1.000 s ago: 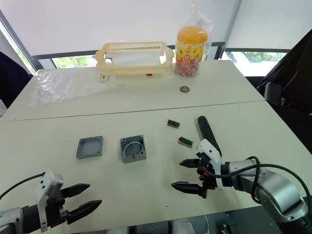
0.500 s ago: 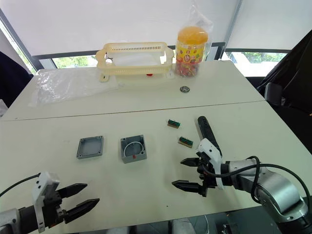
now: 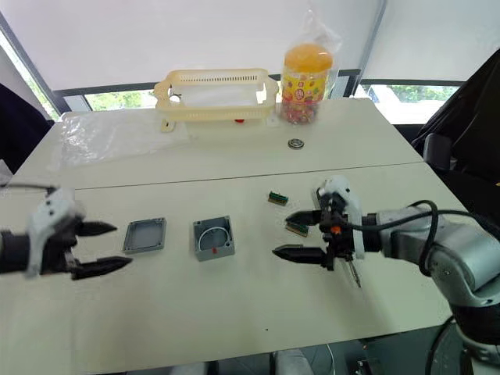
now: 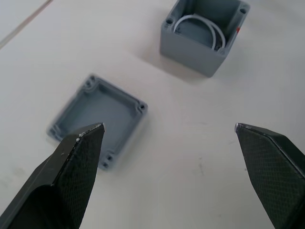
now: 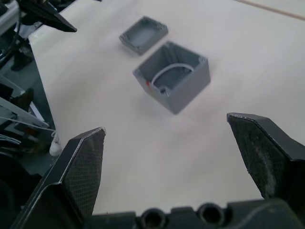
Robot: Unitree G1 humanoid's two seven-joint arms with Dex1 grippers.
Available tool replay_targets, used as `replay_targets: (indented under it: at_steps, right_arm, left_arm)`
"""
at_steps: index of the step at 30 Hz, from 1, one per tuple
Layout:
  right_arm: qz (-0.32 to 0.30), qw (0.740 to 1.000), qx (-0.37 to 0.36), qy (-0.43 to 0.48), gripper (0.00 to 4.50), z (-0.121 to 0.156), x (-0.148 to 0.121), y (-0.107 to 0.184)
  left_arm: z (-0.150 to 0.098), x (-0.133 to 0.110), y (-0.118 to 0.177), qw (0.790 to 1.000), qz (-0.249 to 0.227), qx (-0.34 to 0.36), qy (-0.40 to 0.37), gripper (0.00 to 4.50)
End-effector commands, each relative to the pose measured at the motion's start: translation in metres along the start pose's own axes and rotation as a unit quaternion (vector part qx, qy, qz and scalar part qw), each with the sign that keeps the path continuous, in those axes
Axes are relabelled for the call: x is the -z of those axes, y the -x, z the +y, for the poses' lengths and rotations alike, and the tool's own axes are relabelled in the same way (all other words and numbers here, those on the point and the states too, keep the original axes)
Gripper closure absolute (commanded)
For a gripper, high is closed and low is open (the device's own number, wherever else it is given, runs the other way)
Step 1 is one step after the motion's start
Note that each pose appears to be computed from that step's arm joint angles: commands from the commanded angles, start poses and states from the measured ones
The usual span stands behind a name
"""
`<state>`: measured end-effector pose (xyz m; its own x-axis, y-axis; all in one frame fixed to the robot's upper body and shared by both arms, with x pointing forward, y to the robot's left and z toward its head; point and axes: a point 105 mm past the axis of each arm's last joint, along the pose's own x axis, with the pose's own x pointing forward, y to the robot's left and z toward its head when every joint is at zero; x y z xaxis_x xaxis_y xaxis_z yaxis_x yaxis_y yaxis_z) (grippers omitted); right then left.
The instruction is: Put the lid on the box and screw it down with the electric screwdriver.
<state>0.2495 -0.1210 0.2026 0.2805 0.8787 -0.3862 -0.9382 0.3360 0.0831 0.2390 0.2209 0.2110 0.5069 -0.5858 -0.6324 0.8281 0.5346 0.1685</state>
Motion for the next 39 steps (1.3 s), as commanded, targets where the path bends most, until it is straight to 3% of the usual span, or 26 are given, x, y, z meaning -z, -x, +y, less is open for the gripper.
replay_targets:
  at_steps: [1, 5, 9, 17, 24, 33, 36, 39]
  right_arm:
    - [0.031, 0.999, -0.015, 0.026, 0.04, 0.012, -0.006, -0.006]
    - [0.060, 0.996, -0.006, 0.060, 0.04, 0.015, -0.003, -0.011]
    - [0.079, 0.993, 0.027, 0.081, 0.04, 0.014, 0.009, -0.021]
    - [0.060, 0.995, 0.059, 0.054, 0.04, 0.016, 0.018, -0.023]
    - [0.046, 0.995, 0.083, 0.041, 0.04, 0.011, 0.026, -0.024]
    - [0.041, 0.995, 0.085, 0.040, 0.04, 0.011, 0.031, -0.028]
    - [0.041, 0.995, 0.088, 0.038, 0.00, 0.011, 0.033, -0.028]
    - [0.043, 0.994, 0.093, 0.036, 0.00, 0.010, 0.036, -0.027]
  left_arm:
    - [-0.001, -0.023, -0.012, 0.997, 0.003, 0.055, -0.047, 0.00]
    - [0.003, -0.049, -0.034, 0.992, -0.007, 0.095, -0.087, 0.00]
    - [-0.012, -0.065, -0.081, 0.980, 0.003, 0.149, -0.130, 0.00]
    - [-0.029, -0.050, -0.118, 0.973, 0.034, 0.155, -0.166, 0.00]
    - [-0.047, -0.039, -0.131, 0.974, 0.021, 0.148, -0.172, 0.00]
    - [-0.046, -0.029, -0.146, 0.978, 0.022, 0.118, -0.173, 0.00]
    - [-0.047, -0.030, -0.148, 0.978, 0.019, 0.121, -0.170, 0.82]
    - [-0.048, -0.029, -0.150, 0.977, 0.020, 0.125, -0.173, 2.42]
